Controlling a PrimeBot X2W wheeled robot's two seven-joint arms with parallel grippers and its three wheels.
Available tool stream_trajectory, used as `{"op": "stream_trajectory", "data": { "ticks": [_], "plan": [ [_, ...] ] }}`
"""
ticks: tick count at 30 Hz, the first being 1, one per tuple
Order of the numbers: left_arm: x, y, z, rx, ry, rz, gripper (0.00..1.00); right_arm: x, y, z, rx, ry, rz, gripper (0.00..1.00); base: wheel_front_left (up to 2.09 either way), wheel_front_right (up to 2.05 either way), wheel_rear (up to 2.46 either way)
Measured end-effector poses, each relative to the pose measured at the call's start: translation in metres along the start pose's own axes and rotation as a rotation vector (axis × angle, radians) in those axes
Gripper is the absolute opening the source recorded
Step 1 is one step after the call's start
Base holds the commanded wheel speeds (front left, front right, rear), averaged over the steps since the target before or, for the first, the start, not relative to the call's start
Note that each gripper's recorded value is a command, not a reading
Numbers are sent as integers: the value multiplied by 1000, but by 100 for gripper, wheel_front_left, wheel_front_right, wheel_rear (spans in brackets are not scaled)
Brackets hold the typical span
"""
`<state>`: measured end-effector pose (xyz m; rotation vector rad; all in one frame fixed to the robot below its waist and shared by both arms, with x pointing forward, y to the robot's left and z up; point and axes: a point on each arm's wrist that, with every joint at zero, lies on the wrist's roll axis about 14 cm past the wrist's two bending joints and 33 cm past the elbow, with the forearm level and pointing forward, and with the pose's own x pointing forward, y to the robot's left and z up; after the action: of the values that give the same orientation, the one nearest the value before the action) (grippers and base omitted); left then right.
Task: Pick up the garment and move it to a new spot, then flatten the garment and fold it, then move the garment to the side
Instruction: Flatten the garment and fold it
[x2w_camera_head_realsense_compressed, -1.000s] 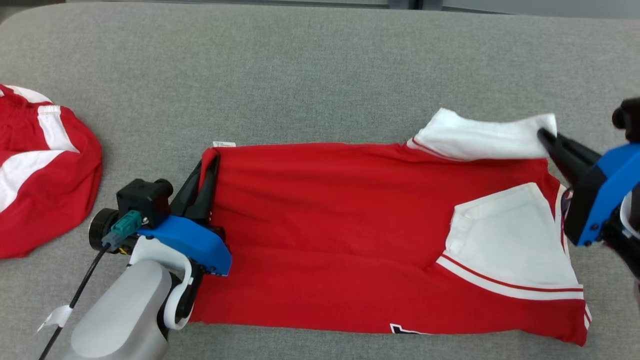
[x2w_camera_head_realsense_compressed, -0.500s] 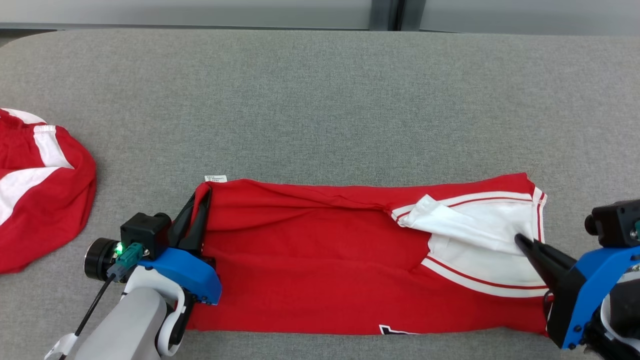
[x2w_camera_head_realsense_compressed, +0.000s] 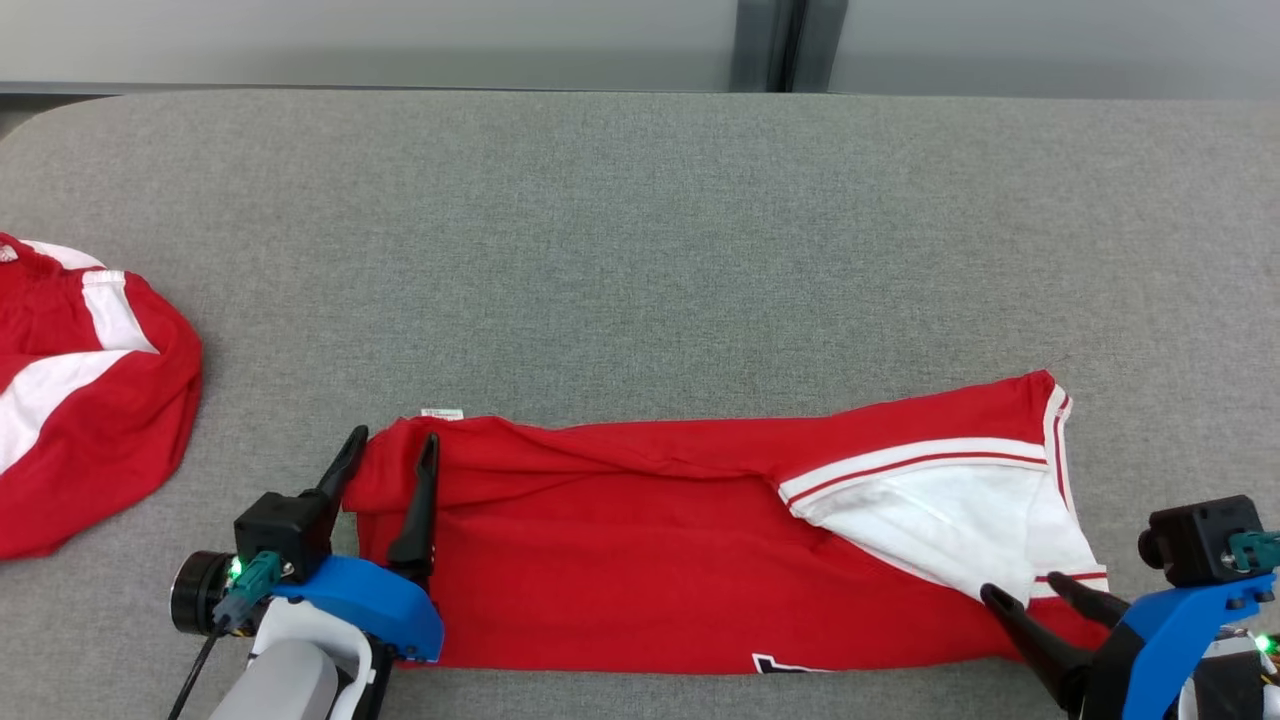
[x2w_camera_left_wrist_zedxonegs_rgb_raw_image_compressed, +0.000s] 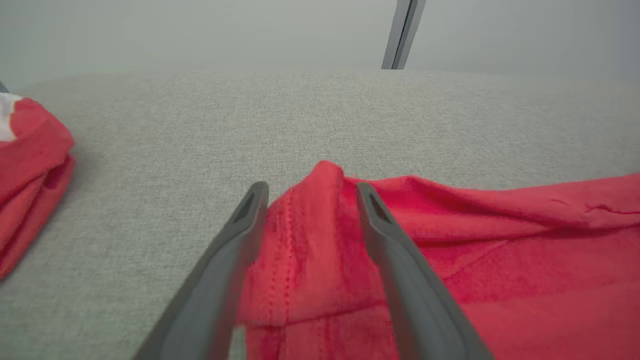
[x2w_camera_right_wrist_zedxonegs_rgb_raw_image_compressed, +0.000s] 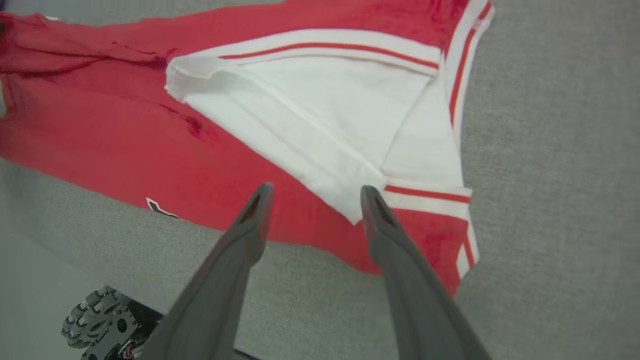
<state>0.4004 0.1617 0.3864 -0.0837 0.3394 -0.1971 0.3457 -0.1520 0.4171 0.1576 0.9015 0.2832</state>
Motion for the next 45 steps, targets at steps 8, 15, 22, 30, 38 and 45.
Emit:
{"op": "stream_trajectory", "data": {
  "ticks": [8, 15, 22, 30, 38, 45],
  "plan": [
    [-16, 17, 39, -234, -177, 117, 100, -18, -17, 26, 21, -142, -81, 100, 0, 0, 0],
    [-43, 29, 80, -267, -352, 168, 100, -34, -42, 56, 59, -287, -187, 100, 0, 0, 0],
    [-56, 37, 85, -235, -380, 189, 100, -25, -66, 39, 73, -255, -287, 100, 0, 0, 0],
    [-45, 41, 82, -198, -303, 166, 100, 6, -71, 23, 140, -221, -264, 100, 0, 0, 0],
    [-40, 41, 87, -190, -290, 156, 100, 43, -59, 21, 179, -171, -203, 100, 0, 0, 0],
    [-43, 41, 87, -196, -288, 155, 100, 61, -51, 17, 173, -128, -184, 100, 0, 0, 0]
  ]
}}
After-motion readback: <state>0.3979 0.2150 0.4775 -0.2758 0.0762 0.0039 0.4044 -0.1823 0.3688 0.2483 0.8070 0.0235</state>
